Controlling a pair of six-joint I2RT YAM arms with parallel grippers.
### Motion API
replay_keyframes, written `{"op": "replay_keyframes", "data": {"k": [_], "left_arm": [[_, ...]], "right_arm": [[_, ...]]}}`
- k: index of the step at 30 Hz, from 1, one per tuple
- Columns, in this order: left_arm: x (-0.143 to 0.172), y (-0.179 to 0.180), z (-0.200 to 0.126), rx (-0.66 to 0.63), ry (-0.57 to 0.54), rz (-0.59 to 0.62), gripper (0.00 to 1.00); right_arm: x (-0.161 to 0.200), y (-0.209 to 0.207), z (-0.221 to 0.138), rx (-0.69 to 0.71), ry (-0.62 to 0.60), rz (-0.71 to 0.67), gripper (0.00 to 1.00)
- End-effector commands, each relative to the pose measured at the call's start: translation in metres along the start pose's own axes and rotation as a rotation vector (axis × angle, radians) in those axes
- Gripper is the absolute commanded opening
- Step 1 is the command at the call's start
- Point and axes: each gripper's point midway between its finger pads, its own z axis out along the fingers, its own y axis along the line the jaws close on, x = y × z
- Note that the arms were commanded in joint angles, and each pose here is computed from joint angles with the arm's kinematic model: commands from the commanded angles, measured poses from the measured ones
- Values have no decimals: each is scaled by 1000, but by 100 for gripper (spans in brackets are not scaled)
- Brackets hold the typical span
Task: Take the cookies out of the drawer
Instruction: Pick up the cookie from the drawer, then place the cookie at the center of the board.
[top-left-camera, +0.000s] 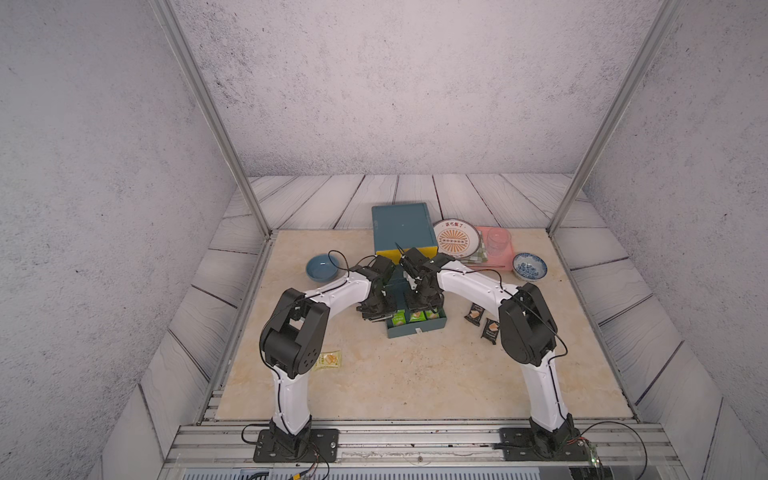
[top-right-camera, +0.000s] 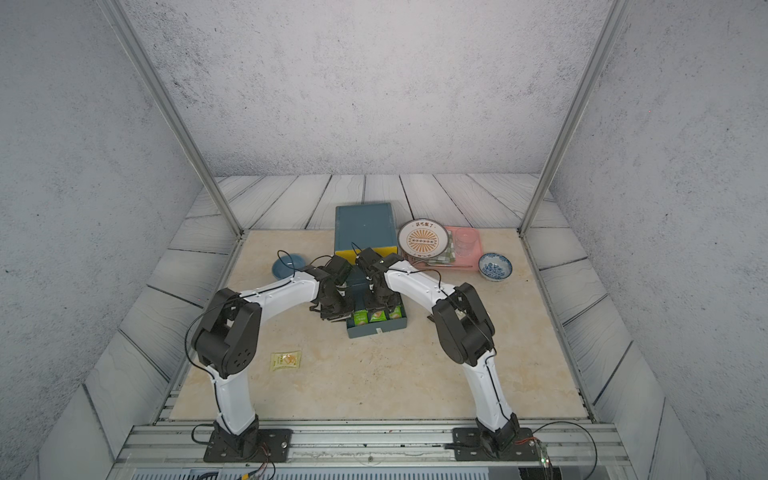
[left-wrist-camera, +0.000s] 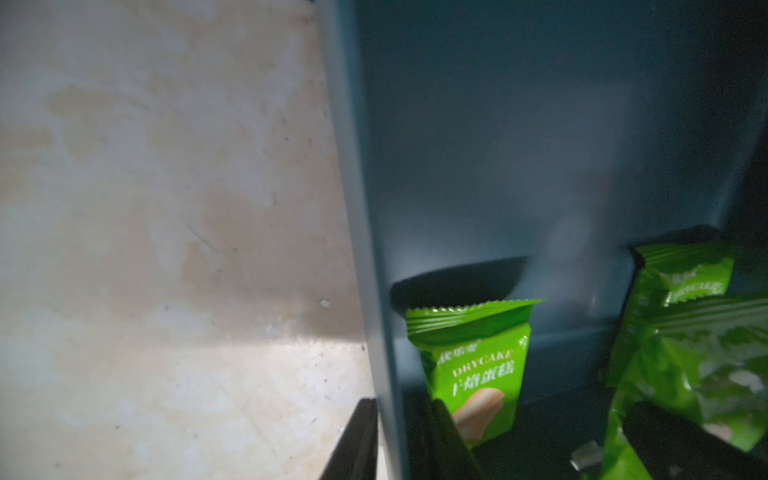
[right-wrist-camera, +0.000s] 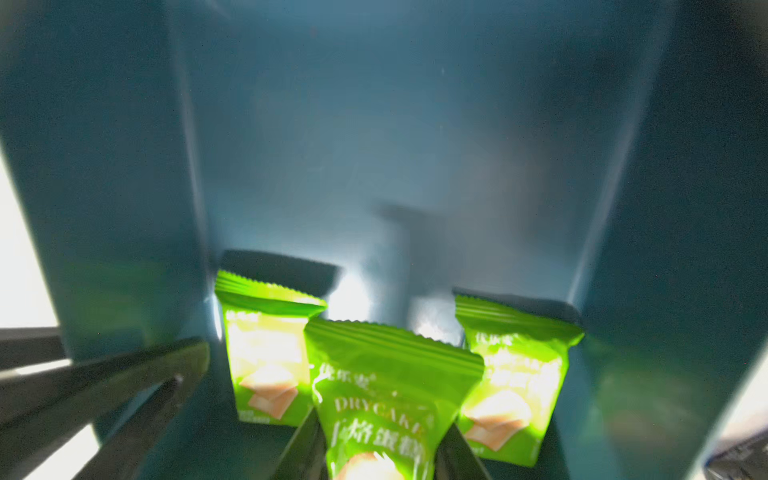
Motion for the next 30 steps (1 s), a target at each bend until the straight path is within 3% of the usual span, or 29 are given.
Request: {"op": "replay_keyframes", "data": {"k": [1,20,30], "left_arm": [[-5,3,0,-17,-2,0,25],[-13,6,-2,-32,-14,-7,25],[-21,7,-13,-19,-46,-15,26]], "right_arm": [[-15,1,-27,-19,-75,14,29],[-23,-13,-74,-24,-160,41,29],[-8,-36,-128,-72,-196,88,29]]}}
